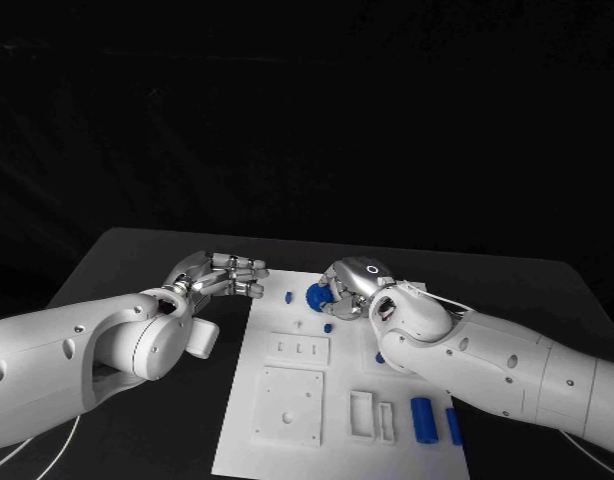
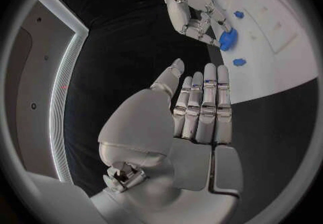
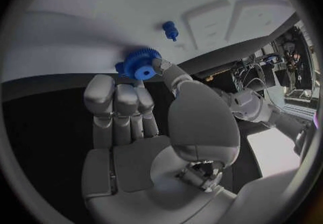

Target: Assemble the parts on the task board

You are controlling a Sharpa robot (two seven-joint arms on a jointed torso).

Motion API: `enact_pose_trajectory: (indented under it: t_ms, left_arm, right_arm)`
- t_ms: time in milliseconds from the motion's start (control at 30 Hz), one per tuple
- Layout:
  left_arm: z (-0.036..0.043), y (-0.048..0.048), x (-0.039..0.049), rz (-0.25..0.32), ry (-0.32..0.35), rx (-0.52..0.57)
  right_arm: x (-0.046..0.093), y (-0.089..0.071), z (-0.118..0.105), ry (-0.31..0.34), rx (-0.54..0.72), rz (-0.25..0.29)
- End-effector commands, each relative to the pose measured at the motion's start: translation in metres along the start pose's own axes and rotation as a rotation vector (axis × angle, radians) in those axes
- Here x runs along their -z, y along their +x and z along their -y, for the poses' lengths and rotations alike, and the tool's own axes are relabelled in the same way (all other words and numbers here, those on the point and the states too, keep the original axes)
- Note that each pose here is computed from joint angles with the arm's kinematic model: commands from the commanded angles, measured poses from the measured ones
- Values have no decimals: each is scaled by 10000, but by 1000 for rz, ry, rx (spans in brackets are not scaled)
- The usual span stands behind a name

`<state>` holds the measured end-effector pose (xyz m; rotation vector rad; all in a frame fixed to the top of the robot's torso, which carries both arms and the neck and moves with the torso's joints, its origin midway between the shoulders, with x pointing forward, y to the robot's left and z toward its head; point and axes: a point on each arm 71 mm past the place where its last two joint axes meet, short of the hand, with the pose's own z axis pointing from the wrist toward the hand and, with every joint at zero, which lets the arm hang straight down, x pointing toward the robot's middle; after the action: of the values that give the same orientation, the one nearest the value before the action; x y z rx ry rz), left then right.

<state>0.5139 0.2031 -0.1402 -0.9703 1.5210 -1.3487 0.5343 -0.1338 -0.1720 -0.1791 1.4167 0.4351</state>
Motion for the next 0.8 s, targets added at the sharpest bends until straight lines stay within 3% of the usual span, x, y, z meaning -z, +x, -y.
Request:
enact_pose_trajectory:
  t_ms: [33,800]
  left_arm:
    - [21,14,-6,-3,9,-3]
    - [16,19,-20,-4,1,0]
  right_arm:
    - [2,17,20,13,15,7]
    - [-26,101,7,-4,-2,-52]
